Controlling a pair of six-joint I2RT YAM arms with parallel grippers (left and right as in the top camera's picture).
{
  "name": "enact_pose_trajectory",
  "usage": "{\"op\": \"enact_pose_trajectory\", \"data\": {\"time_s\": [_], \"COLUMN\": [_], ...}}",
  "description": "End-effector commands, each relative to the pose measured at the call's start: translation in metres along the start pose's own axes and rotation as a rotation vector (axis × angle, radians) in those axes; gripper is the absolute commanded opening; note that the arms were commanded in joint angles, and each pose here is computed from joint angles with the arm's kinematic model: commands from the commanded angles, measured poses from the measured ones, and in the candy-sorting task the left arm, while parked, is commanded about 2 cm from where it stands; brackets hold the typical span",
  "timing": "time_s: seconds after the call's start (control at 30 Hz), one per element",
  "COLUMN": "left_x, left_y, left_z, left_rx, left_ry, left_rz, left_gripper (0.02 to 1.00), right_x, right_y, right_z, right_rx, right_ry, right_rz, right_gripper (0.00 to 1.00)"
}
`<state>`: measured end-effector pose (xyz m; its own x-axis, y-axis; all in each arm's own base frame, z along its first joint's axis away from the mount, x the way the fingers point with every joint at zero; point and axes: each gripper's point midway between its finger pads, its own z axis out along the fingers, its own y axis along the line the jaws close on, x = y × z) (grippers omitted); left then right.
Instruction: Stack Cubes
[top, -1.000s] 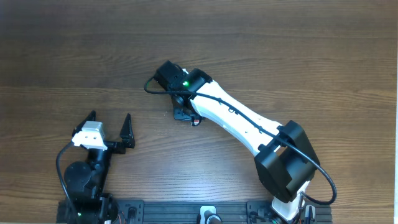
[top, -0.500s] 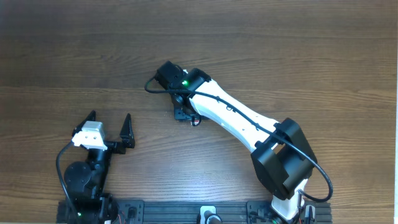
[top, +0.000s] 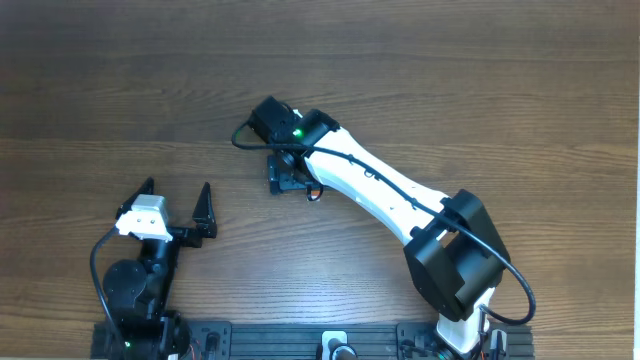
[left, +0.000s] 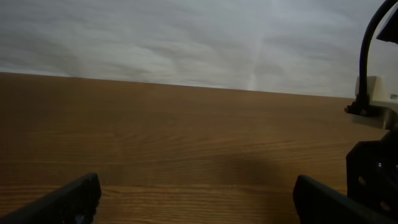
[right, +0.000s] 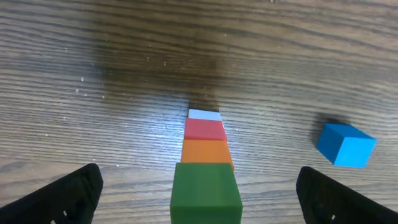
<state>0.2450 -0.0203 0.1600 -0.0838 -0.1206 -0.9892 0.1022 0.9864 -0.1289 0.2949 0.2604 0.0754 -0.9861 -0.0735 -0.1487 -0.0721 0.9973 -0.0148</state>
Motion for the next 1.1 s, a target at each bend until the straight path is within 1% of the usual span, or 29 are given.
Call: {"op": "enact_pose_trajectory", "data": {"time_s": [0.03, 0.1, 0.13, 0.17, 0.27, 0.37, 0.47, 0.57, 0.6, 0.63, 0.67, 0.73, 0.83, 0.97, 1.1], "left_x": [0.001, 0.001, 0.001, 0.001, 0.001, 0.002, 0.001, 0.002, 0.002, 0.002, 0.002, 0.002, 0.002, 0.001, 0.002], "left_y": [0.002, 0.002, 0.002, 0.002, 0.002, 0.002, 0.002, 0.002, 0.002, 0.002, 0.002, 0.002, 0.002, 0.002, 0.002], "left_z": [0.0, 0.0, 0.0, 0.0, 0.0, 0.0, 0.0, 0.0, 0.0, 0.0, 0.0, 0.0, 0.0, 0.0, 0.0], "left_rx": [-0.01, -0.01, -0.01, -0.01, -0.01, -0.01, -0.01, -0.01, -0.01, -0.01, -0.01, -0.01, -0.01, -0.01, -0.01], "left_ry": [-0.003, -0.003, -0.003, -0.003, -0.003, -0.003, -0.003, -0.003, -0.003, -0.003, -0.003, -0.003, -0.003, -0.003, -0.003], "left_rz": [0.018, 0.018, 0.018, 0.018, 0.018, 0.018, 0.018, 0.018, 0.018, 0.018, 0.018, 0.018, 0.018, 0.018, 0.018], "left_gripper": [1.0, 1.0, 1.0, 1.0, 1.0, 1.0, 0.998, 1.0, 1.0, 0.996, 1.0, 0.998, 0.998, 1.0, 1.0], "right_x": [-0.028, -0.029, -0.03, -0.029, -0.024, -0.012, 0.001, 0.014, 0.021, 0.023, 0.026, 0.03, 0.034, 0.036, 0.038], "right_y": [-0.004, -0.011, -0.024, -0.033, -0.063, -0.087, -0.107, -0.123, -0.122, -0.121, -0.12, -0.119, -0.122, -0.124, -0.126], "right_z": [-0.057, -0.074, -0.093, -0.102, -0.121, -0.126, -0.112, -0.087, -0.065, -0.056, -0.037, -0.022, -0.006, 0.008, 0.022], "right_rx": [-0.075, -0.09, -0.096, -0.094, -0.052, -0.021, 0.012, 0.037, 0.008, -0.009, -0.027, -0.033, -0.033, -0.033, -0.007], "right_ry": [-0.134, -0.162, -0.19, -0.2, -0.213, -0.187, -0.148, -0.099, -0.068, -0.059, -0.052, -0.052, -0.055, -0.06, -0.034], "right_rz": [-0.014, -0.01, -0.007, 0.002, 0.042, 0.071, 0.092, 0.114, 0.096, 0.09, 0.091, 0.092, 0.089, 0.066, 0.051], "right_gripper": [0.993, 0.993, 0.991, 0.991, 0.991, 0.991, 0.993, 0.993, 0.993, 0.993, 0.993, 0.991, 0.993, 0.991, 0.991]}}
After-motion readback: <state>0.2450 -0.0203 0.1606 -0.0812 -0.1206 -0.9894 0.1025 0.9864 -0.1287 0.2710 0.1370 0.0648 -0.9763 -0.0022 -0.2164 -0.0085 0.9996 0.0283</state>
